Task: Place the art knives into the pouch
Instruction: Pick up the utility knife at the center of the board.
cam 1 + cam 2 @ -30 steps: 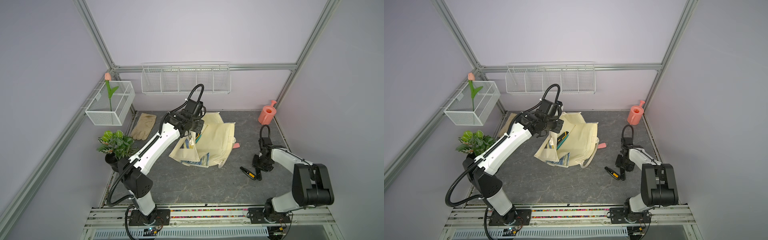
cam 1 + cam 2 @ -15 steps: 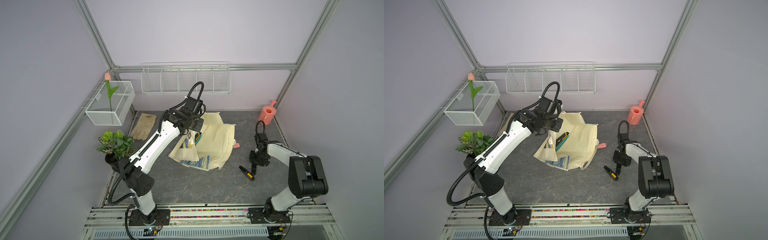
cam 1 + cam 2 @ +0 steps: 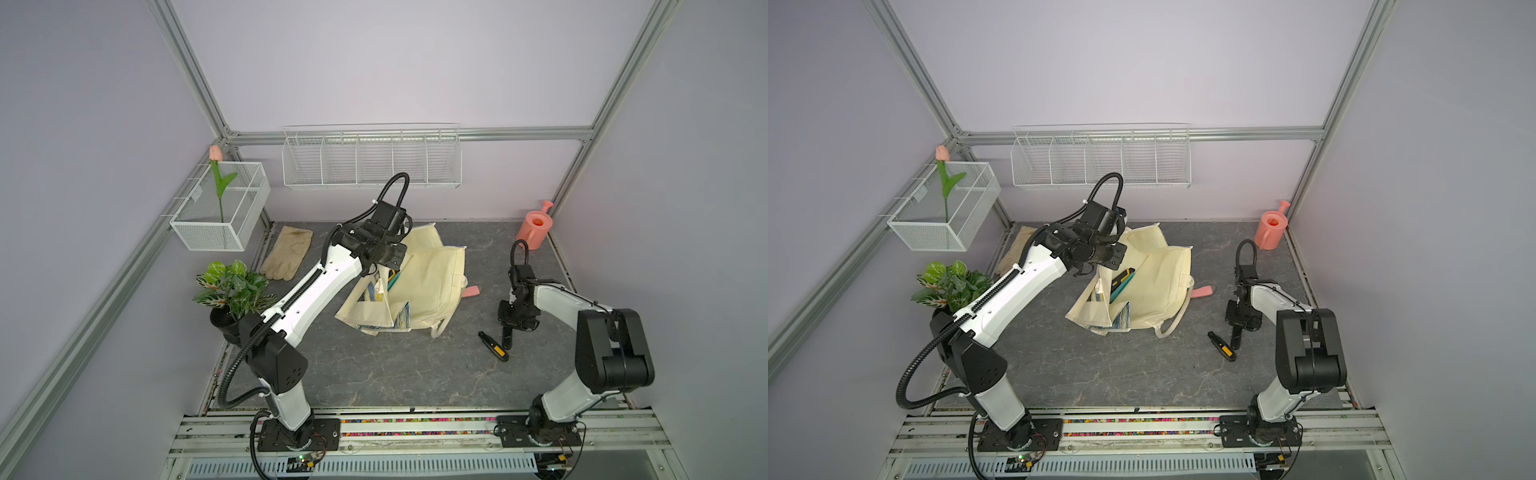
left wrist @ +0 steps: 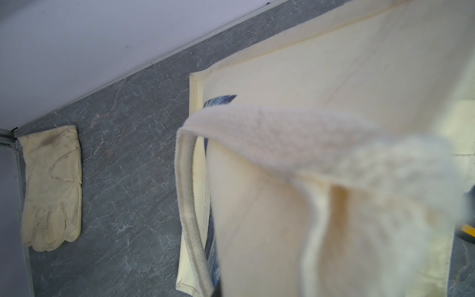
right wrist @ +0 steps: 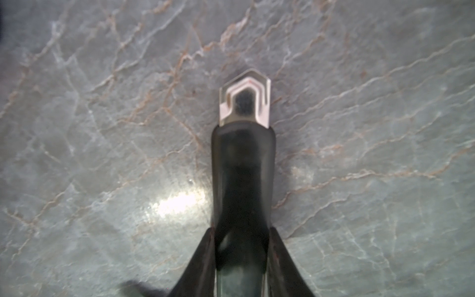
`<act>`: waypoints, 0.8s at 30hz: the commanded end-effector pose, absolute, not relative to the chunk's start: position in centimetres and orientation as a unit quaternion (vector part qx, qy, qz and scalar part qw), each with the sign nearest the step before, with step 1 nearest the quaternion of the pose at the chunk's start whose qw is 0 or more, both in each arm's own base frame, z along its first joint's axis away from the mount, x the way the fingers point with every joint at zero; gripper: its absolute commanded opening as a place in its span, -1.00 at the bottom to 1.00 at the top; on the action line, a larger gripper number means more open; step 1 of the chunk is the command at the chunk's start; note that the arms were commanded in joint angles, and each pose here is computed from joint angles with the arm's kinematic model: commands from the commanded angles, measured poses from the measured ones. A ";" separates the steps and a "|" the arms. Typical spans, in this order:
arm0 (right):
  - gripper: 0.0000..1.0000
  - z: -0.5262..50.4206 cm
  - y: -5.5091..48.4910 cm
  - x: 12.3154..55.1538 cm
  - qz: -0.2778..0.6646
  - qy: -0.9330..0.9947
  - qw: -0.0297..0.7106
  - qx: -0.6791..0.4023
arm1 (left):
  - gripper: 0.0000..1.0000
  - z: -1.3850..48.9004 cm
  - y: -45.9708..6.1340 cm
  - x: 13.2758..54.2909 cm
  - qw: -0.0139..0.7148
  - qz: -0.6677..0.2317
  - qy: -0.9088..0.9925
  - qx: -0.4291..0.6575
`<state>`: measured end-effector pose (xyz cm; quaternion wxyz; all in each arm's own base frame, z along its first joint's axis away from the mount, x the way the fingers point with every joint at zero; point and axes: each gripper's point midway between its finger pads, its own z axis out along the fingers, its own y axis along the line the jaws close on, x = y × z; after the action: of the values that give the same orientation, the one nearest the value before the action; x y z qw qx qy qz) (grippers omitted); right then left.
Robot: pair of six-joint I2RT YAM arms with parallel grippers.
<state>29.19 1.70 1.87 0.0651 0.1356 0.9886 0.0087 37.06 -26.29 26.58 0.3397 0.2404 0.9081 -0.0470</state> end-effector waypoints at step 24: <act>-0.50 24.0 18.5 33.8 0.163 0.951 0.262 -0.012 | -1.00 26.8 -25.4 37.7 0.357 -0.059 0.906 0.218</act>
<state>34.30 17.19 22.48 0.2592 -0.0102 0.9534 0.1544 37.29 -25.51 26.60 0.3496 0.2285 0.9071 -0.0527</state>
